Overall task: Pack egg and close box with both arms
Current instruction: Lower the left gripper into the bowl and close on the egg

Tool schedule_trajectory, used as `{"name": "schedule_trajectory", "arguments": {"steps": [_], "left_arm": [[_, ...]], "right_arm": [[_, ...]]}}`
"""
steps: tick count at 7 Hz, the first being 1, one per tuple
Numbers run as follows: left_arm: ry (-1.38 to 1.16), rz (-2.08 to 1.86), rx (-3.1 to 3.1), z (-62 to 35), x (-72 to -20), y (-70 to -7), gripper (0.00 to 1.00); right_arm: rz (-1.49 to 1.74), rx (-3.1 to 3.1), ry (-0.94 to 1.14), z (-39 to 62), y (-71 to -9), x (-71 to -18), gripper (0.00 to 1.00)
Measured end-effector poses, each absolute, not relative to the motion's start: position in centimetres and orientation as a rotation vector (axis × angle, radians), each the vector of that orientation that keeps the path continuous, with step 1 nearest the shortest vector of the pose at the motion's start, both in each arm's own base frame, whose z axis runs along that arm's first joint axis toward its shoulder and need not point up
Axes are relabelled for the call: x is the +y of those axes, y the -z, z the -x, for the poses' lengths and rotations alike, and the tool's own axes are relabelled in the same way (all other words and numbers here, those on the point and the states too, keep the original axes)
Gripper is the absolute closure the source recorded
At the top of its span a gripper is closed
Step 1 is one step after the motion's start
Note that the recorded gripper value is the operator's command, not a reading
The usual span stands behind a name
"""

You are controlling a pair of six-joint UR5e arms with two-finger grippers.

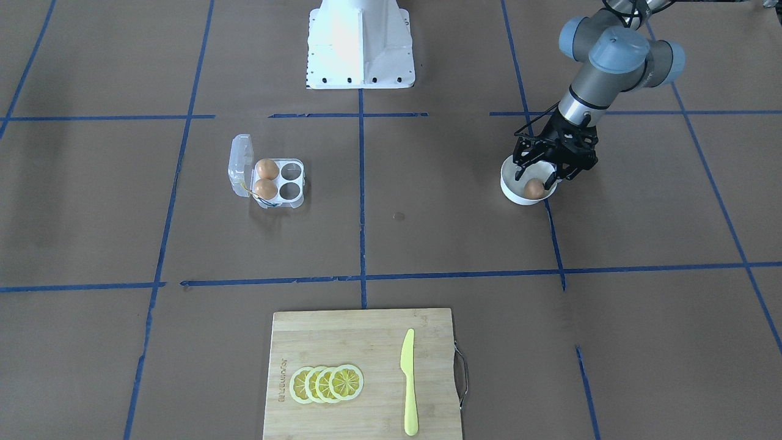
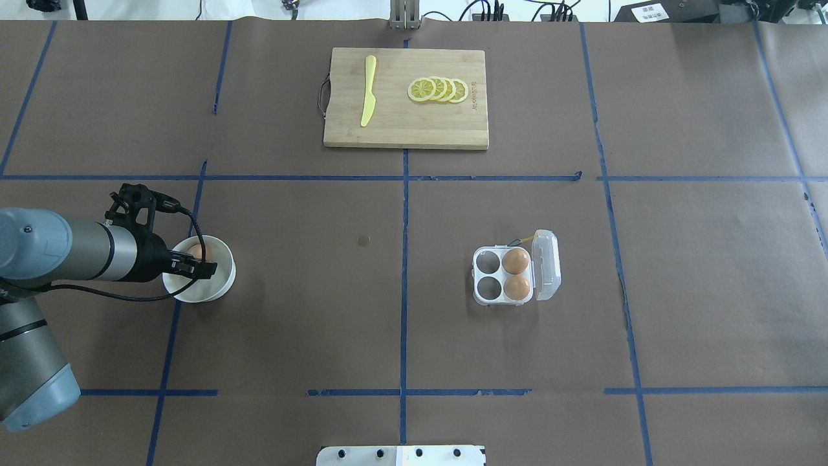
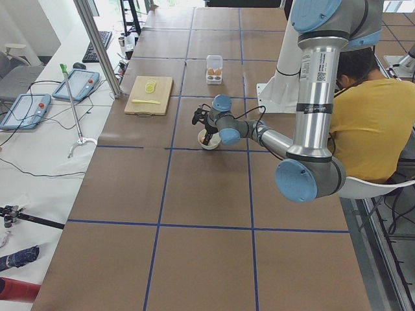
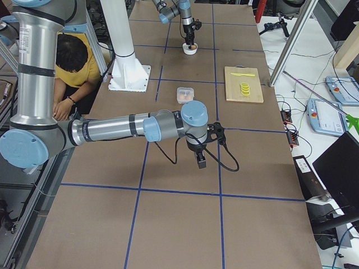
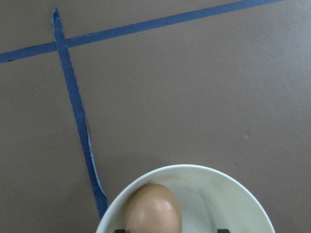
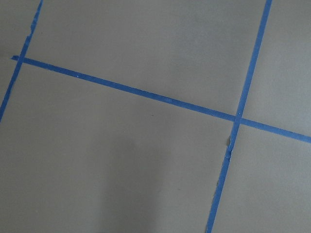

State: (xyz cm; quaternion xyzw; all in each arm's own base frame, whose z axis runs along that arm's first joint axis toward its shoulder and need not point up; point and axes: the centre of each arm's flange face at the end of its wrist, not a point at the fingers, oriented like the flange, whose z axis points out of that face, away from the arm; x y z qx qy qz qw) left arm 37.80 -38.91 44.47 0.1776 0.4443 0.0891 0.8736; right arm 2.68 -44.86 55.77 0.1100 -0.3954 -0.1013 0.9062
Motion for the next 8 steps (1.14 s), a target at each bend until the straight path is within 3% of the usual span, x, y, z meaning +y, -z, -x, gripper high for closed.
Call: {"name": "schedule_trajectory", "arguments": {"steps": [8], "left_arm": [[-0.170, -0.393, 0.908, -39.5, -40.2, -44.6, 0.32]], "right_arm": [[-0.223, -0.817, 0.207, -2.7, -56.0, -44.6, 0.00]]}}
